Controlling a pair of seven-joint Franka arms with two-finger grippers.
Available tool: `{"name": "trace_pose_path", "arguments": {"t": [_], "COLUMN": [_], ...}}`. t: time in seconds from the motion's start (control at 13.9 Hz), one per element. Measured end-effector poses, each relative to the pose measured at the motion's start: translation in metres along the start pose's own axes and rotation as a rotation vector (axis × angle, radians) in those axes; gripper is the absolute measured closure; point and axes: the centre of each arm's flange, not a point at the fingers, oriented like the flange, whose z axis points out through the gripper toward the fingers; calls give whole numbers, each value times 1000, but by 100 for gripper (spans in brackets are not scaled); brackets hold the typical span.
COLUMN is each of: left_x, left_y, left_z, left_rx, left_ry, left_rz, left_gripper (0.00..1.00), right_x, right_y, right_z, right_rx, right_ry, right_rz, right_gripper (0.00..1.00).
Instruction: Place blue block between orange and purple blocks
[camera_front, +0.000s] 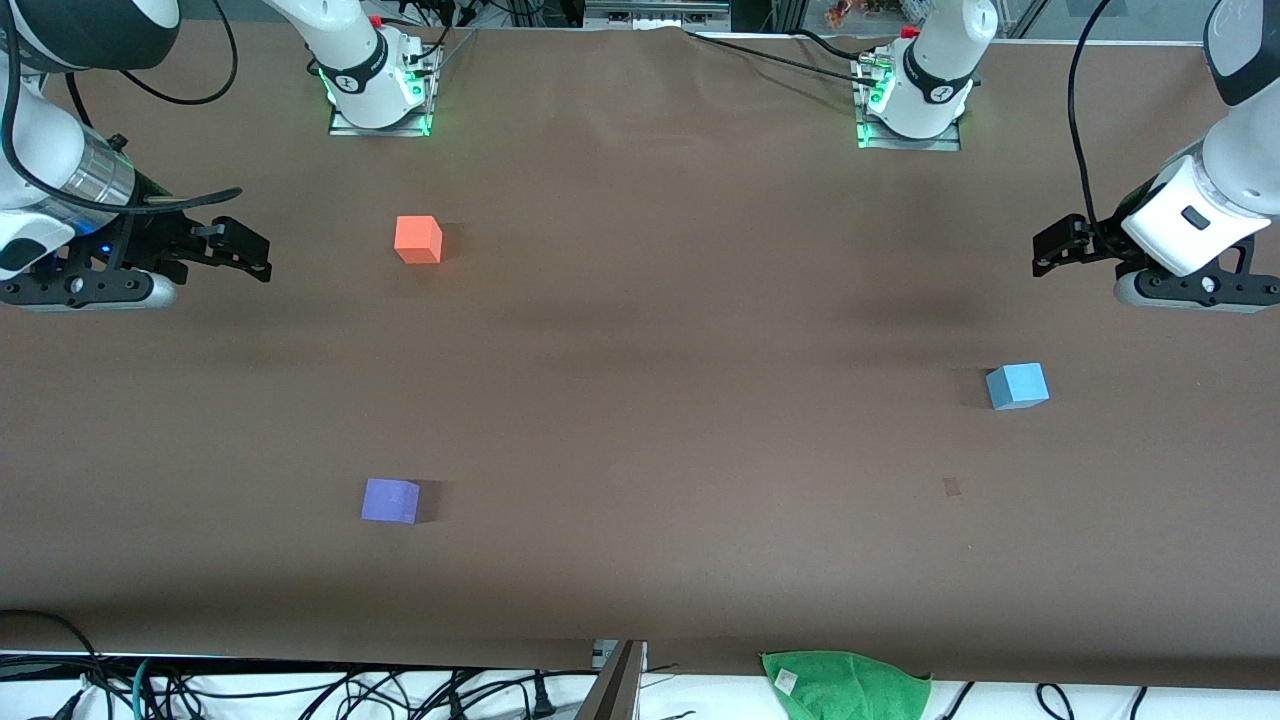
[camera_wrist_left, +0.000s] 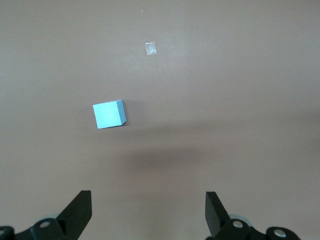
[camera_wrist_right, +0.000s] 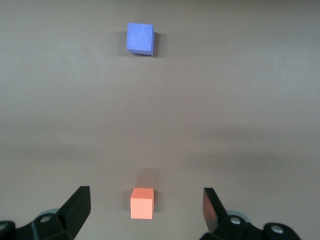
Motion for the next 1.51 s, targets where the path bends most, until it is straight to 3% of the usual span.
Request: {"name": "trace_pose_path", "arguments": {"t": [1.08, 1.51], "left_x": [0, 1], "left_y": [1, 0], "left_z": [-1, 6], "left_rx": [0, -1], "left_ry": [-3, -31], "left_rz": [2, 1], "left_gripper": [0, 0], "right_x": [1, 4], "right_y": [0, 0], "right_z": [-1, -3], "right_rx": [-6, -3], "right_ry": [8, 39], "right_rz": [-2, -3], "right_gripper": [0, 0]}}
